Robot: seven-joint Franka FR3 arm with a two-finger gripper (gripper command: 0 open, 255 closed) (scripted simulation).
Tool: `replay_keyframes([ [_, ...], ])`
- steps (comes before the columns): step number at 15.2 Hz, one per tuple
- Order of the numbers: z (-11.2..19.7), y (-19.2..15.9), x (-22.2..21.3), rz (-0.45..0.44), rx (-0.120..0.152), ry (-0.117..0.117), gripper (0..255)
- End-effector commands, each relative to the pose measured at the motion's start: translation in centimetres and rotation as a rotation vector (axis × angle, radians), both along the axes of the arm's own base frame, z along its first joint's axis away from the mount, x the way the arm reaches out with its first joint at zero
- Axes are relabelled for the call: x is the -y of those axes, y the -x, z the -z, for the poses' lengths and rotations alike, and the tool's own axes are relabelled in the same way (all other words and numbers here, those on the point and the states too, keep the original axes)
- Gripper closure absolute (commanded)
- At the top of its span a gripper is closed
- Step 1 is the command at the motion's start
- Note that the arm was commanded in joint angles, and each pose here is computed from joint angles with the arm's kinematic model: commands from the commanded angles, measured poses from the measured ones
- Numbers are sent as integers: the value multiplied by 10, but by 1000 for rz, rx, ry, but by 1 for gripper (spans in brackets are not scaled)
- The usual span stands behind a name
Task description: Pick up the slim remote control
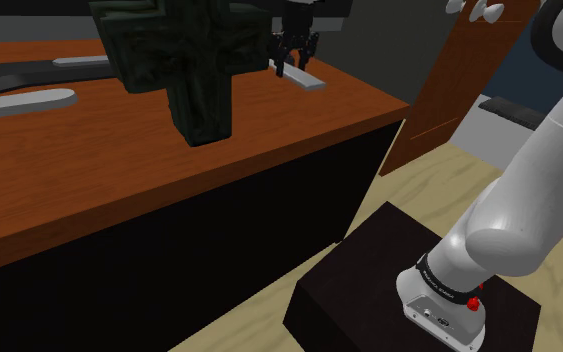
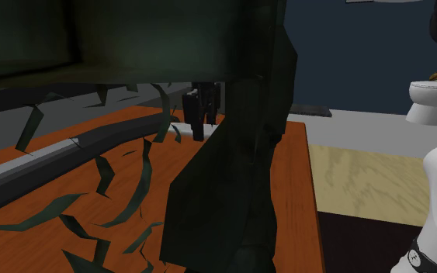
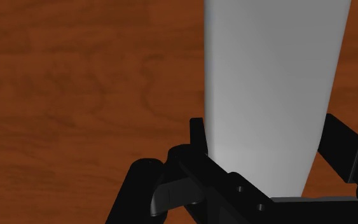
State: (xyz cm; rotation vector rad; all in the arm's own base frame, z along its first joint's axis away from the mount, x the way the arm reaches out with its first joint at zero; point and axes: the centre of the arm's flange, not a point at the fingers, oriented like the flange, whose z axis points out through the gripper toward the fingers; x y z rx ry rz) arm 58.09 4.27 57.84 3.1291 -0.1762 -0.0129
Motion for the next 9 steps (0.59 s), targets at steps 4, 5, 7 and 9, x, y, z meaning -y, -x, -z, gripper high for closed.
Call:
replay_keyframes([
  [4, -27, -1, -1, 0, 0, 0, 255],
  [5, -32, -1, -1, 0, 0, 0, 255],
  [7, -43, -1, -1, 0, 0, 0, 255],
  [9, -44, -1, -1, 0, 0, 0, 255],
])
